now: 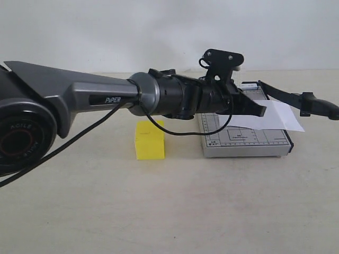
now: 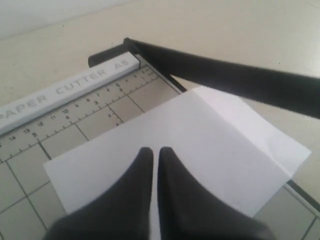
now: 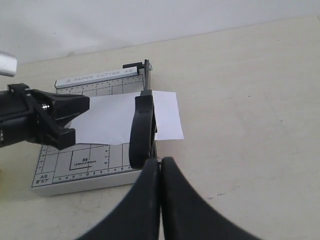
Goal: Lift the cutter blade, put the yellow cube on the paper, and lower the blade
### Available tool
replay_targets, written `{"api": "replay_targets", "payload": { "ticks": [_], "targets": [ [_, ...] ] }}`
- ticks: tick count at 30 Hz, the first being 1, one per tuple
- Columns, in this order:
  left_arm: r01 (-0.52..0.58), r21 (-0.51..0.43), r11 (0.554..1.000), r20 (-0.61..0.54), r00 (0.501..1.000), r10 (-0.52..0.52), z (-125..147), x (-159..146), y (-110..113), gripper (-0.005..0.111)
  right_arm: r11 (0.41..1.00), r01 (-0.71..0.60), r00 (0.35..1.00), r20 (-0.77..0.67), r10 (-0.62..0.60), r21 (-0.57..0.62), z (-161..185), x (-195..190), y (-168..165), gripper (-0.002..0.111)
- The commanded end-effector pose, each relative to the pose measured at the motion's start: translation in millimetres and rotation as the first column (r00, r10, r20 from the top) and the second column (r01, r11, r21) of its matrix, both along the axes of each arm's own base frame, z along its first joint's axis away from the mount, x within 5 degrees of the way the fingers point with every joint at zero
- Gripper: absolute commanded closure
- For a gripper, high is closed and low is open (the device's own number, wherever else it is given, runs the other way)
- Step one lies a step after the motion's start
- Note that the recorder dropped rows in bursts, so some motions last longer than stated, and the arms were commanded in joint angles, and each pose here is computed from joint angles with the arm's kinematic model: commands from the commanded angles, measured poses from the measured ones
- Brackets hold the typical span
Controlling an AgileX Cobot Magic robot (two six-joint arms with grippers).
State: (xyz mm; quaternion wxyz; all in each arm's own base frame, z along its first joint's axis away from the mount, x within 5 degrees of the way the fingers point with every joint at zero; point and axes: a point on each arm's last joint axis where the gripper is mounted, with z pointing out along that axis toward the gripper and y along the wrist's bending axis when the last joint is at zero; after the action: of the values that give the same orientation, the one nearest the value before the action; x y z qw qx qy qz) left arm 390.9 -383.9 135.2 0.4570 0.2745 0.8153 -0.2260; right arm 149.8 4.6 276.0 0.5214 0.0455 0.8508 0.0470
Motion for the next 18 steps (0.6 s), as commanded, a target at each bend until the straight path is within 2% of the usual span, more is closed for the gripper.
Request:
{"api": "replay_targets", "payload": {
  "ticks": [1,3,5,10,13,15,18],
  "targets": [
    [-0.046,-0.046,0.998,0.005,0.999,0.046,22,-1,1,0.102,1.0,0.002,1.0,0.002,-0.002,-0.002,0,-1,0,0.108],
    [-0.084,-0.061,0.995,-0.002,0.996,0.084,29,0,4,0.102,1.0,0.002,1.0,0.002,-0.002,-0.002,0,-1,0,0.108],
    [-0.166,-0.063,0.984,-0.005,0.986,0.166,36,2,11,0.102,1.0,0.001,1.0,0.002,-0.001,-0.004,0,-1,0,0.108],
    [-0.362,-0.033,0.932,0.028,0.932,0.363,62,-5,43,0.102,1.0,-0.004,1.0,-0.001,0.004,-0.013,0,-1,0,0.108],
    [-0.42,-0.046,0.906,0.102,0.9,0.423,78,-26,64,0.102,1.0,-0.005,1.0,-0.001,0.005,-0.017,0,-1,0,0.108],
    [-0.461,-0.092,0.883,0.137,0.872,0.47,90,-47,82,0.102,1.0,-0.01,1.0,-0.003,0.01,-0.025,0,-1,0,0.108],
    [-0.468,-0.144,0.872,0.122,0.866,0.485,98,-86,106,0.102,0.999,-0.02,1.0,-0.012,0.02,-0.044,-1,-1,0,0.108]
  ]
}}
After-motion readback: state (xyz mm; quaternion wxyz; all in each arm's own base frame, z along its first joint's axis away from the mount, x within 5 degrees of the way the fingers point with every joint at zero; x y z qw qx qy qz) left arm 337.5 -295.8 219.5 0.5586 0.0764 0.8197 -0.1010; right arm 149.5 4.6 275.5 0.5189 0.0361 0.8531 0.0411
